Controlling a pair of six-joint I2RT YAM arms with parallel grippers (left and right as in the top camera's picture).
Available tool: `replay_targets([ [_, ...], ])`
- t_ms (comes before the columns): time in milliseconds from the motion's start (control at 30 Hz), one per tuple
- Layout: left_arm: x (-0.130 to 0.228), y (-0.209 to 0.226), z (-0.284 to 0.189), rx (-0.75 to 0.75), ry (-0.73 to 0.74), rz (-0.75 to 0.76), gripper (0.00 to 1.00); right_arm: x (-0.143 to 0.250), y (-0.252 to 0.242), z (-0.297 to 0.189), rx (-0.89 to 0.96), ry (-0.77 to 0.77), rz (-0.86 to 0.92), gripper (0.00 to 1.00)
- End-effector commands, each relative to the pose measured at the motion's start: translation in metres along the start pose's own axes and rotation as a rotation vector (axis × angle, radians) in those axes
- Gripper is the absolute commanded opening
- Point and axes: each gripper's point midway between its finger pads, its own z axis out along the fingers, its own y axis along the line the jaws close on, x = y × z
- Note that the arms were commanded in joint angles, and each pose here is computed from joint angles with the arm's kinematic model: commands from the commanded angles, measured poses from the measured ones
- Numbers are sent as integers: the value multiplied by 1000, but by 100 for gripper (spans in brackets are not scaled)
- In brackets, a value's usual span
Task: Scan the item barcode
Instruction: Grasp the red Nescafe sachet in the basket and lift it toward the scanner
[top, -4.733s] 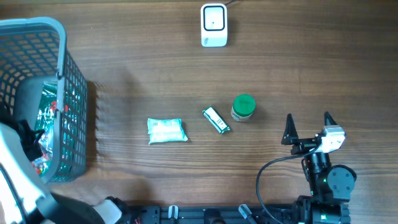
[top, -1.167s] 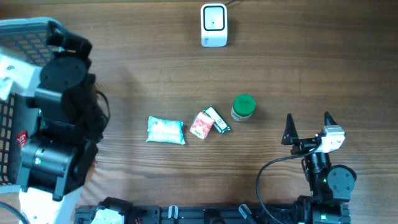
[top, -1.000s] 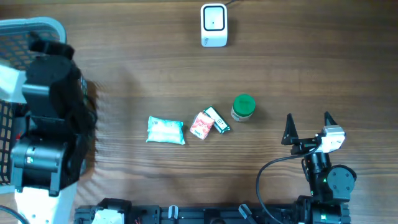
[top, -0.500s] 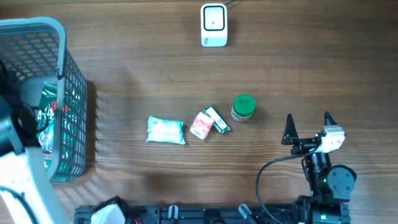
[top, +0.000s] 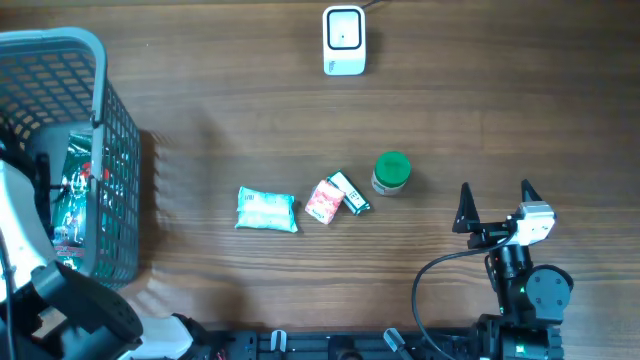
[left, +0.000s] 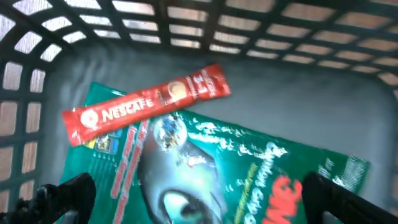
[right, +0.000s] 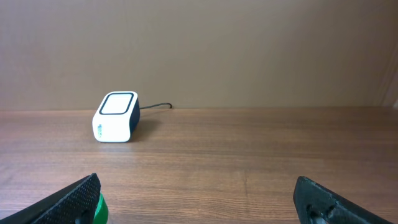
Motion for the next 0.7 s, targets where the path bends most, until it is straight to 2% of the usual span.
replay_targets([
  [0,-2,22,28,-57,-18,54,100,-1,-2,0,14,-6,-9,100],
  [167,1,29,61,-34,-46,212,100,-1,-2,0,14,-6,-9,100],
  [300,12,41,76,-48,-38,212,100,-1,-2,0,14,-6,-9,100],
  [533,2,52,89,-68,-43,167,100,-1,-2,0,14,-6,-9,100],
  [667,10,46,110,-50,6,260,100,-1,-2,0,14,-6,-9,100],
])
